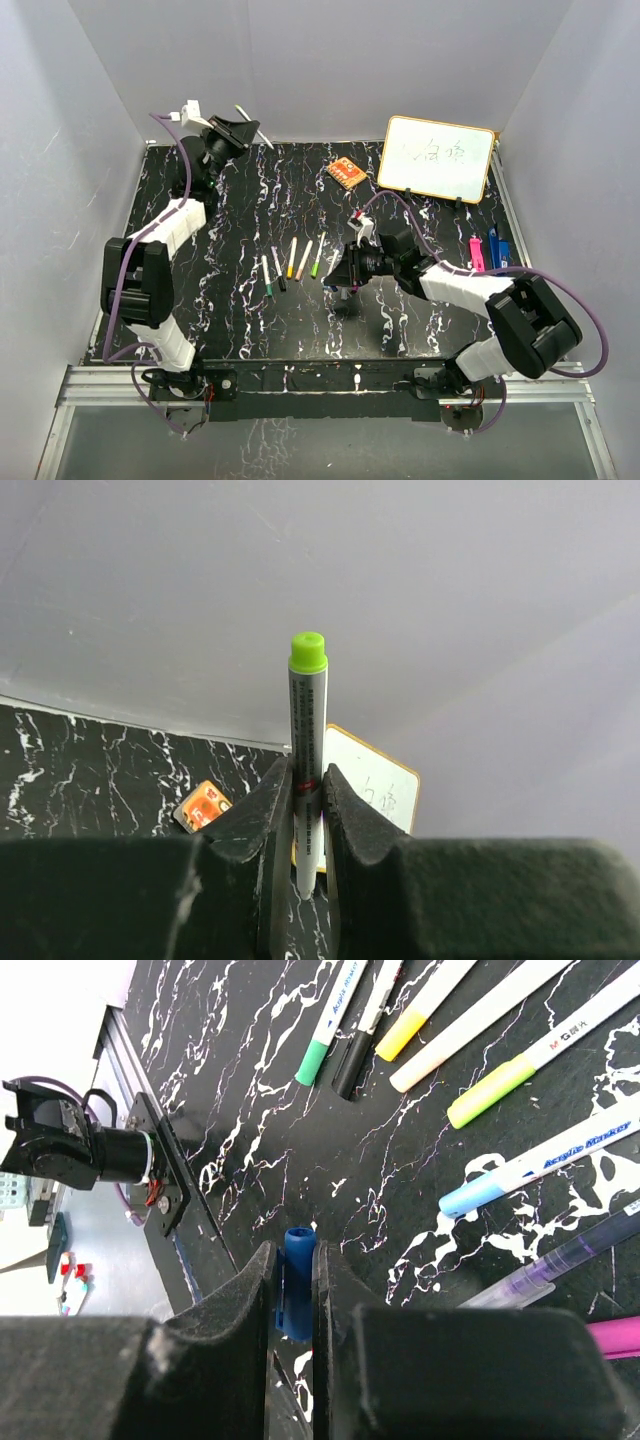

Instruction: Open the pen caps

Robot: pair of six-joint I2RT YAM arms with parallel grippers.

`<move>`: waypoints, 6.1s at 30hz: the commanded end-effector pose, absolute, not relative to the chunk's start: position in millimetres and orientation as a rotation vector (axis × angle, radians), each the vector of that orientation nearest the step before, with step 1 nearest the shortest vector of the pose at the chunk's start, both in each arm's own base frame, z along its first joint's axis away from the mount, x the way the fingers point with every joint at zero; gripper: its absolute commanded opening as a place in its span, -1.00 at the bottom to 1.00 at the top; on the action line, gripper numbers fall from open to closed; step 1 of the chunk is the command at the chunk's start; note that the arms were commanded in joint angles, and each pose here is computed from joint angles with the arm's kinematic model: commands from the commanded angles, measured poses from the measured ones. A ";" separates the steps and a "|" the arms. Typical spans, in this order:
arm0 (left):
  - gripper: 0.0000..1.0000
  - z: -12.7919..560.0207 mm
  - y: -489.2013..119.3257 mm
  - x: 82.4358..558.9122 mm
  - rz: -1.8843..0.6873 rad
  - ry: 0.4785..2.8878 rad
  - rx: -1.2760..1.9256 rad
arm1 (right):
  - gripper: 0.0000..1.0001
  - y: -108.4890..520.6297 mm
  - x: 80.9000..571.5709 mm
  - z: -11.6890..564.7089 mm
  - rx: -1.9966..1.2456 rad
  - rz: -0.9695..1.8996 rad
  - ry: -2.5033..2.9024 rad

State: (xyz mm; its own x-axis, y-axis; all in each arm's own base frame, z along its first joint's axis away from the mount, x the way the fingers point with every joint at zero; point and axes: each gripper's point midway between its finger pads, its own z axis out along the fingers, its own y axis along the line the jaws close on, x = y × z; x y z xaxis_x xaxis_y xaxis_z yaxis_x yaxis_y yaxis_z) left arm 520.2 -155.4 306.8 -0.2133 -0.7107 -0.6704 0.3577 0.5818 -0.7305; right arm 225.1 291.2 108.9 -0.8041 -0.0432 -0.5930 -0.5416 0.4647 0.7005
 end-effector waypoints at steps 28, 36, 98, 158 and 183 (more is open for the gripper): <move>-1.00 143.4 -141.0 391.6 -0.647 2.347 -0.208 | -1.00 277.2 340.6 193.3 -0.309 0.829 2.029; -1.00 105.0 -136.6 388.4 -0.588 2.479 -0.219 | -1.00 275.6 337.2 192.7 -0.313 0.829 2.037; -0.63 26.5 -102.5 423.5 -0.234 2.701 -0.194 | -1.00 260.7 331.1 185.5 -0.280 0.769 2.061; 0.08 185.9 -110.4 366.5 -0.555 2.119 -0.327 | -0.74 143.8 474.7 28.3 -0.007 0.037 2.489; 0.14 151.2 -107.5 331.4 -0.490 2.234 -0.341 | -0.02 150.1 480.8 65.1 -0.003 0.110 2.389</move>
